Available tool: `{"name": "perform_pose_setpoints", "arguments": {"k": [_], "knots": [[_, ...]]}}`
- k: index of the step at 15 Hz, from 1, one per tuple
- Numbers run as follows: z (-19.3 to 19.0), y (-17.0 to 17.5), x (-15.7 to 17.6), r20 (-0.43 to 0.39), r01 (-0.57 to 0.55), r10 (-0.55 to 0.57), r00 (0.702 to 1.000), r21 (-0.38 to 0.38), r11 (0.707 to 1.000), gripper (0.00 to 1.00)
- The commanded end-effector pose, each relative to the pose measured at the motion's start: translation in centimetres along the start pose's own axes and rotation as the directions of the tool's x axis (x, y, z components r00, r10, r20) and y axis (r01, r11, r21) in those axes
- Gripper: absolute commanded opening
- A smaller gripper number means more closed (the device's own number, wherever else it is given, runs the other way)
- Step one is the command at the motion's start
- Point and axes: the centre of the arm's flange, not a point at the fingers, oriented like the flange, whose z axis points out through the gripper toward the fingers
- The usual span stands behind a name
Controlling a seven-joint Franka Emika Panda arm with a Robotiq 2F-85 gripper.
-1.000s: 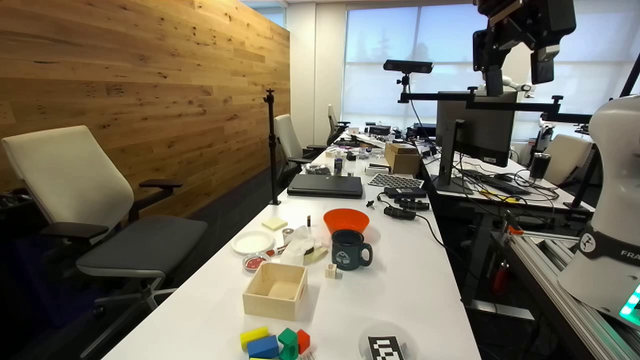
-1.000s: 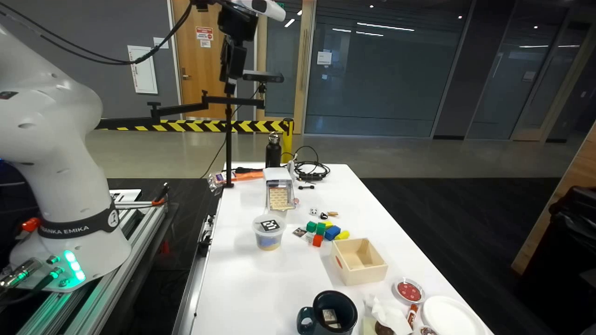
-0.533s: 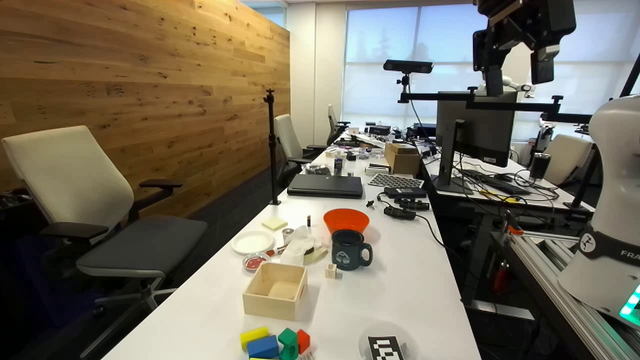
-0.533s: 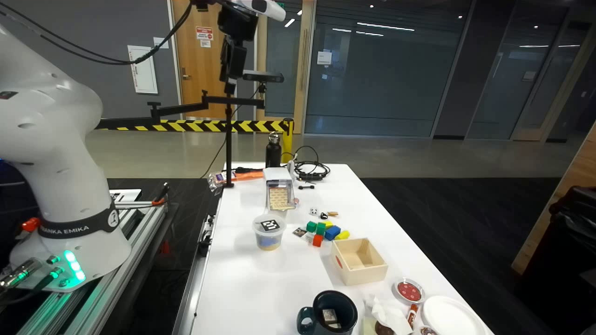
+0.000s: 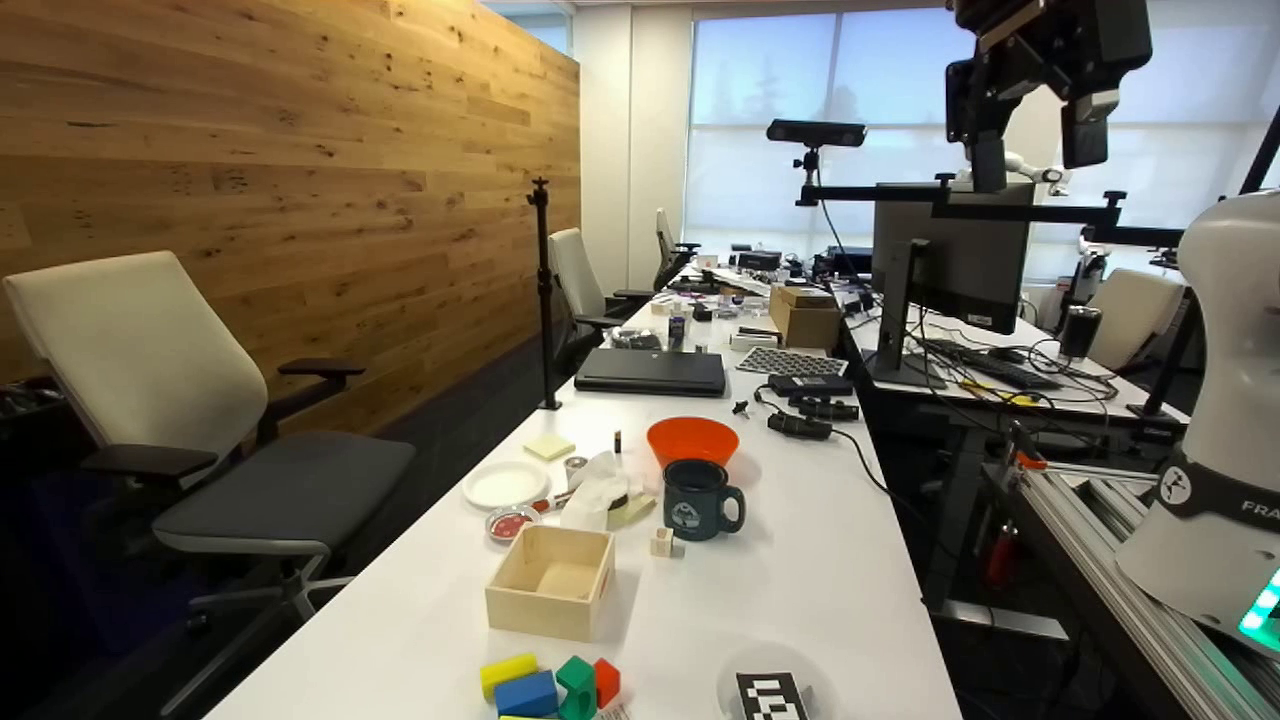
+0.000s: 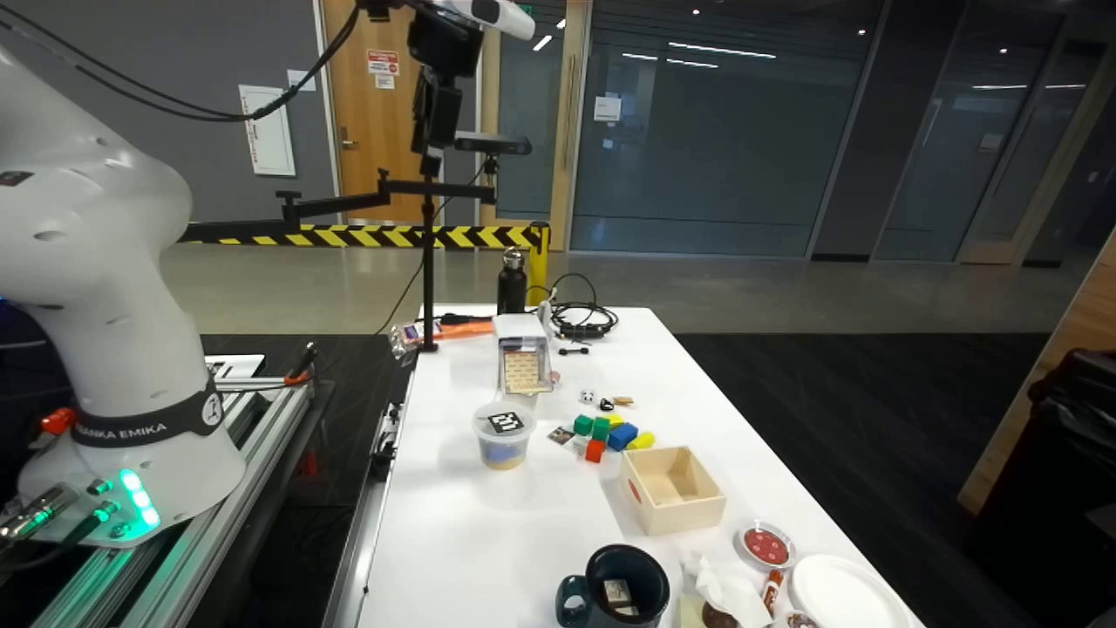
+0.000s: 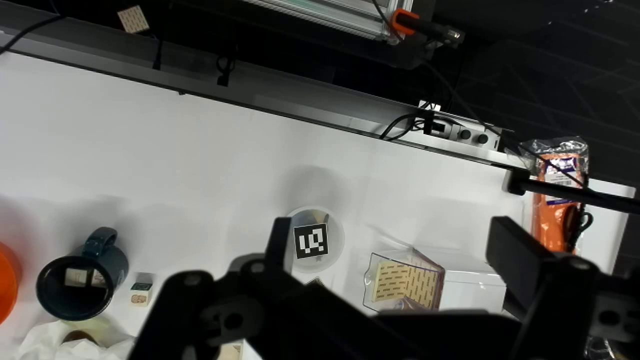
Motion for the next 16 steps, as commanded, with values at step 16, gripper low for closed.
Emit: {"name": "perform_pose_setpoints", "arguments": {"k": [16], "knots": [[-0.5,1.2,12.1,-0.221,0.027,-0.053,0.974,-0.119,0.993,1.0]]}}
